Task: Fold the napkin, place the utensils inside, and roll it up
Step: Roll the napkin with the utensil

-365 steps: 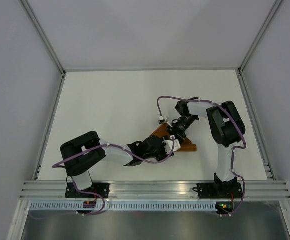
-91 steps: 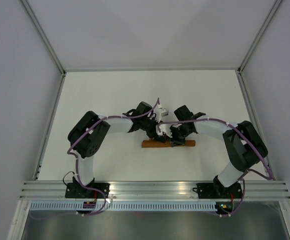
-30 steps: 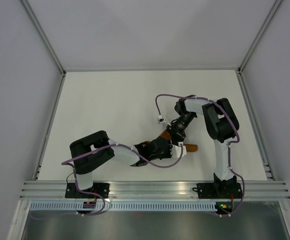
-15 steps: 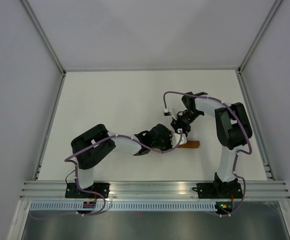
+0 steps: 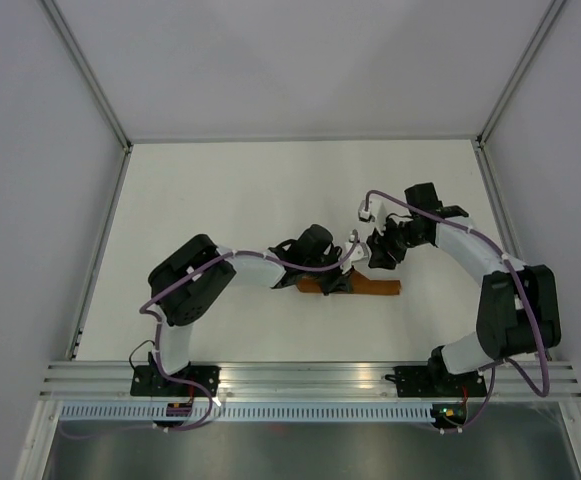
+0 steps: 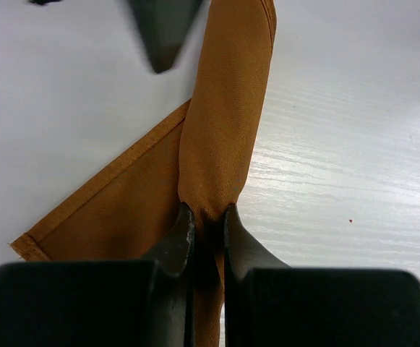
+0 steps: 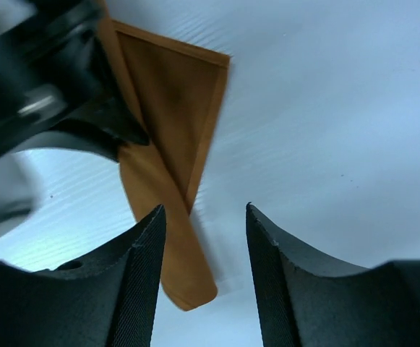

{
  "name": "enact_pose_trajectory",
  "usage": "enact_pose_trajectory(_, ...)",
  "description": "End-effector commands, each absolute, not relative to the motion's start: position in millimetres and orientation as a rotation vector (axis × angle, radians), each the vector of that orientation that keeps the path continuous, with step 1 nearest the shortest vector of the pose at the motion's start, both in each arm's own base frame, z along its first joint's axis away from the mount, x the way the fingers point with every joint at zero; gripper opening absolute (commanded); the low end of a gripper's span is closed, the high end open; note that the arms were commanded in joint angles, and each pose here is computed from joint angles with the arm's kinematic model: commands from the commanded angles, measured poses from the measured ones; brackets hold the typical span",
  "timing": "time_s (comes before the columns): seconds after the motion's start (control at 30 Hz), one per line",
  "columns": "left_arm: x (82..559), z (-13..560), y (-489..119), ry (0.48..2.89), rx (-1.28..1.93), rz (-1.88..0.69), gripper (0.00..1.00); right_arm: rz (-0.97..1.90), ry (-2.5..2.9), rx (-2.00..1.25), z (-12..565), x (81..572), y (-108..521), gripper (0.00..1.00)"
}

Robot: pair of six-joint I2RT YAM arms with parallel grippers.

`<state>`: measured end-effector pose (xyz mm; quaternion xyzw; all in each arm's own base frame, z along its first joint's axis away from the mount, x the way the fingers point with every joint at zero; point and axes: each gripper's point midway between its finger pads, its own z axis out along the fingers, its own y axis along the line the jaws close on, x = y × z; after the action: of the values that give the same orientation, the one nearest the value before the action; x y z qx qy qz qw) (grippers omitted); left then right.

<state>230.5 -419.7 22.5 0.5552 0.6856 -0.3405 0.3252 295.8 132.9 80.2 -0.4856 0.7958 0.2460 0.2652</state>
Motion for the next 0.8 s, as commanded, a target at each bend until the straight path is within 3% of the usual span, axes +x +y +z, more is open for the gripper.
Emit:
enact_pose_trajectory(0.0, 178, -52, -365, 2.267, 1.514, -0.960, 0.02, 0.606, 1.970, -1.386, 97, 286, 137, 0.55)
enact_pose_trajectory(0.3, 184, -58, -360, 2.410, 1.436, -1.042, 0.03, 0.546, 1.840, -1.543, 66, 240, 147, 0.57)
enact_pose_trajectory(0.77, 181, -61, -363, 2.506, 1.389, -1.128, 0.04, 0.304, 1.736, -1.620, 38, 240, 173, 0.60)
